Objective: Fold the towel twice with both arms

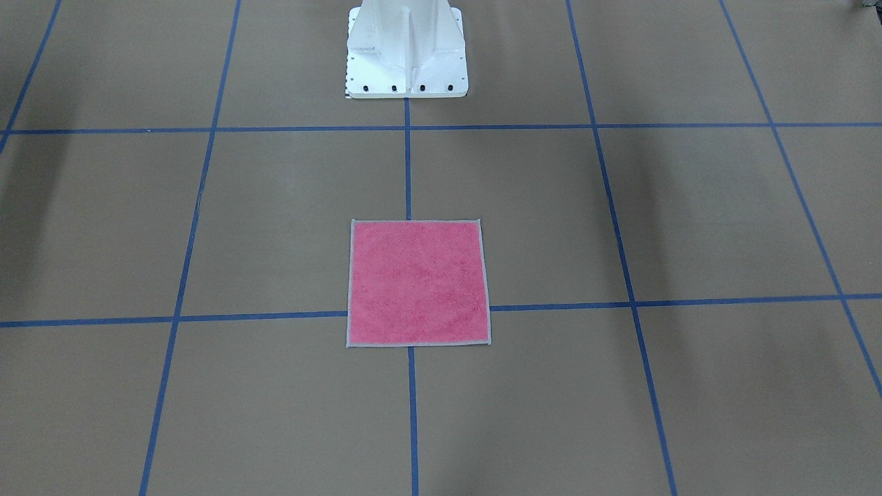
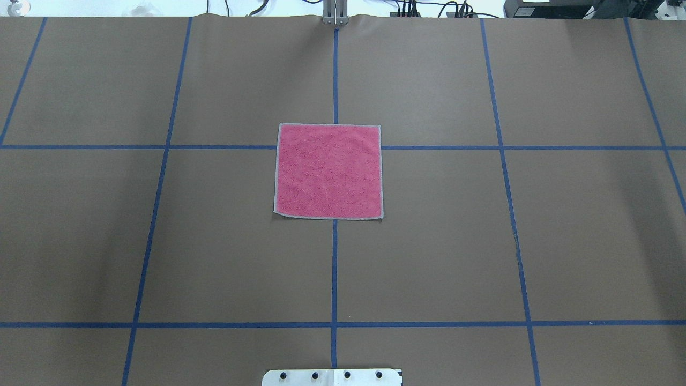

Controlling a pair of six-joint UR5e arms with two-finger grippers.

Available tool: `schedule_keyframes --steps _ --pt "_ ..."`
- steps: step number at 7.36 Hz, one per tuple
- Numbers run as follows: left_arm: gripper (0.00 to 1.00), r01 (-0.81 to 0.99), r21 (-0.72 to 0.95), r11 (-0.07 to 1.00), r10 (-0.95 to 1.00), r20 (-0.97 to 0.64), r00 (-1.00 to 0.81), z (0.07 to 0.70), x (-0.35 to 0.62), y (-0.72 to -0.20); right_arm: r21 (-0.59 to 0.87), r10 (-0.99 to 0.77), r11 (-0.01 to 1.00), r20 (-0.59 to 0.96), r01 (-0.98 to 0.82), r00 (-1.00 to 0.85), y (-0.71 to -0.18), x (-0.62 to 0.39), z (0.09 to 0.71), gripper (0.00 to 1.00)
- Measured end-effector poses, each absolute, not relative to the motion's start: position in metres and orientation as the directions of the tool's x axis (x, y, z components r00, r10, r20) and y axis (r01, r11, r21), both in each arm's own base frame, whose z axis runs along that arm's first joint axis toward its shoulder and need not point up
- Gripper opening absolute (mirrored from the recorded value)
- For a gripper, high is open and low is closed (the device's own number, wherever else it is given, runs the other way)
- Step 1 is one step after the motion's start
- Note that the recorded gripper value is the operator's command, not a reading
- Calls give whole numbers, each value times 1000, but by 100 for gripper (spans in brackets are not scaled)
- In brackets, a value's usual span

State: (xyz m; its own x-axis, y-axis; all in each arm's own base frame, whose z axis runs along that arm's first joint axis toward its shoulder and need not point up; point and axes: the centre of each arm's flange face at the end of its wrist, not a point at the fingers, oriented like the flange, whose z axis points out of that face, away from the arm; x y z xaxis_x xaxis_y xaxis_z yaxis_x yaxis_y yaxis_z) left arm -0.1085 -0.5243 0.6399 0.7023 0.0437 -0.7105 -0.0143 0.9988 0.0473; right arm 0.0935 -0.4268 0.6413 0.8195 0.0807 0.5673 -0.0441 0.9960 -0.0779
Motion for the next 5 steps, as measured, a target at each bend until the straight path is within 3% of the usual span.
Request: schedule_keyframes --steps 5 --pt "100 -18 102 995 85 -703 706 619 -109 -528 -66 74 997 569 -44 819 -434 92 635 100"
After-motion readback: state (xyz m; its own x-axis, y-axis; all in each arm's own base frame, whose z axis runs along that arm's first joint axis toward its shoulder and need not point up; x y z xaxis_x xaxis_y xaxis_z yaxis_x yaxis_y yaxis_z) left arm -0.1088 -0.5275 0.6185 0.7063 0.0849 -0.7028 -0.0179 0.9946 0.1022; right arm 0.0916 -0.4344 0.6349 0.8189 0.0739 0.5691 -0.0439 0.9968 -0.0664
